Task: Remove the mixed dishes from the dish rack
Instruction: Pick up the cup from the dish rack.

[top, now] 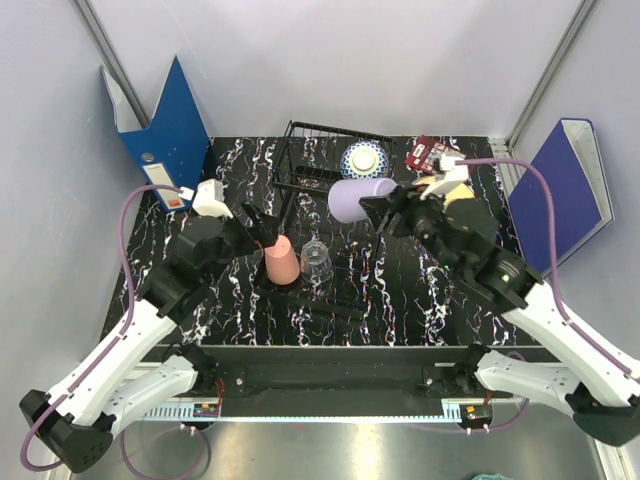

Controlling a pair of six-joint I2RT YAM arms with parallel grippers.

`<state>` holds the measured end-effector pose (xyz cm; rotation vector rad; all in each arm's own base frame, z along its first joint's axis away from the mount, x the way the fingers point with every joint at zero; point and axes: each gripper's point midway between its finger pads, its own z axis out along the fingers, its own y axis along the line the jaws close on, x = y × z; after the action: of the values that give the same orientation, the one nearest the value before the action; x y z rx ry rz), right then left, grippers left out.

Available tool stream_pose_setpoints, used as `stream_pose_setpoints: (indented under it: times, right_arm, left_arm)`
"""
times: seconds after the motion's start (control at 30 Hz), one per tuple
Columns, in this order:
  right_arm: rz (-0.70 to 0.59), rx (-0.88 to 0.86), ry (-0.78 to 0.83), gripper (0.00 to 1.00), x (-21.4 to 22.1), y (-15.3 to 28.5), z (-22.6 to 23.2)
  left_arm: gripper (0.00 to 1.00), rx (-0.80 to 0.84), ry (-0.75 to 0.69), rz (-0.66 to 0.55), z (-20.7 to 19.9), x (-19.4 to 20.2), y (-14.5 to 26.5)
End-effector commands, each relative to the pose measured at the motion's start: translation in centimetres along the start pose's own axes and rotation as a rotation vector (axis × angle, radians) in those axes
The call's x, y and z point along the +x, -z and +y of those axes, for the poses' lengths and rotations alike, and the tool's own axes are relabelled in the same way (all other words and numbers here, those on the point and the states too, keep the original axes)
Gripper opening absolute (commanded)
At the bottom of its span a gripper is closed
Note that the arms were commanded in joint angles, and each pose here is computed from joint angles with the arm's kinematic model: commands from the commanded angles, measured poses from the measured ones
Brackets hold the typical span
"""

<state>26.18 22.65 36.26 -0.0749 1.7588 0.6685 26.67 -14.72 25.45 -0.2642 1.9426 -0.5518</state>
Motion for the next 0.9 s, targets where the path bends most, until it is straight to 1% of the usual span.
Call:
stream_pose_setpoints:
  times: [0.0, 0.03, 0.07, 0.1, 0.13, 0.17, 0.2, 0.23, 0.27, 0.33, 0.43, 0.5, 0.63, 0.87]
  right_arm:
    - [-0.068, -0.136, -0.158, 0.00, -1.2, 0.5, 1.7]
    - [-0.111, -0.191, -0.238, 0.00, -1.9, 0.9, 2.0]
    - [-0.128, -0.241, -0.283, 0.00, -2.3, 1.3, 2.2]
    - [-0.128, -0.329, -0.375, 0.00, -3.0, 1.6, 2.5]
    - [-0.175, -0.412, -0.421, 0.00, -3.7, 2.1, 2.9]
    - [-0.155, -0.497, -0.450, 0.00, -3.7, 2.7, 3.6]
    - [-0.169, -0.521, -0.534, 0.00, -4.5, 2.7, 3.1]
    - [-0.195, -0.567, -0.553, 0.00, -5.0, 2.7, 3.3]
    - [-0.184, -0.607, -0.564, 0.00, -5.0, 2.9, 3.8]
    - [-0.196, -0.674, -0.573, 0.00, -5.7, 3.0, 4.7]
    - [-0.177, -0.743, -0.573, 0.00, -5.9, 2.8, 5.8]
    - [-0.176, -0.781, -0.571, 0.00, -6.2, 3.0, 6.3]
    - [-0.152, -0.784, -0.577, 0.00, -5.8, 1.9, 6.3]
    - [-0.088, -0.767, -0.595, 0.00, -4.1, 0.0, 6.1]
  left_arm:
    - [0.99, 0.452, 0.138, -0.157, -9.4, -6.0, 3.7]
    - [0.99, 0.491, 0.170, -0.160, -9.8, -6.1, 3.9]
    - [0.99, 0.590, 0.226, -0.130, -11.3, -6.1, 5.0]
    - [0.99, 0.695, 0.255, -0.181, -12.8, -7.7, 6.3]
    - [0.98, 0.733, 0.277, -0.186, -12.8, -8.0, 6.3]
    - [0.98, 0.874, 0.317, -0.189, -14.5, -9.0, 8.1]
    - [0.98, 0.926, 0.334, -0.188, -14.9, -9.3, 8.6]
    - [0.98, 0.947, 0.354, -0.184, -14.7, -9.3, 8.3]
    - [0.98, 1.008, 0.388, -0.177, -15.3, -9.7, 8.9]
    - [0.97, 1.039, 0.394, -0.164, -15.6, -9.6, 8.7]
    - [0.97, 1.068, 0.404, -0.095, -16.0, -8.3, 7.6]
    - [0.96, 1.104, 0.424, -0.092, -16.2, -8.3, 7.9]
    - [0.96, 1.111, 0.424, -0.065, -16.4, -7.8, 7.4]
    - [0.95, 1.153, 0.401, -0.060, -17.2, -7.8, 8.1]
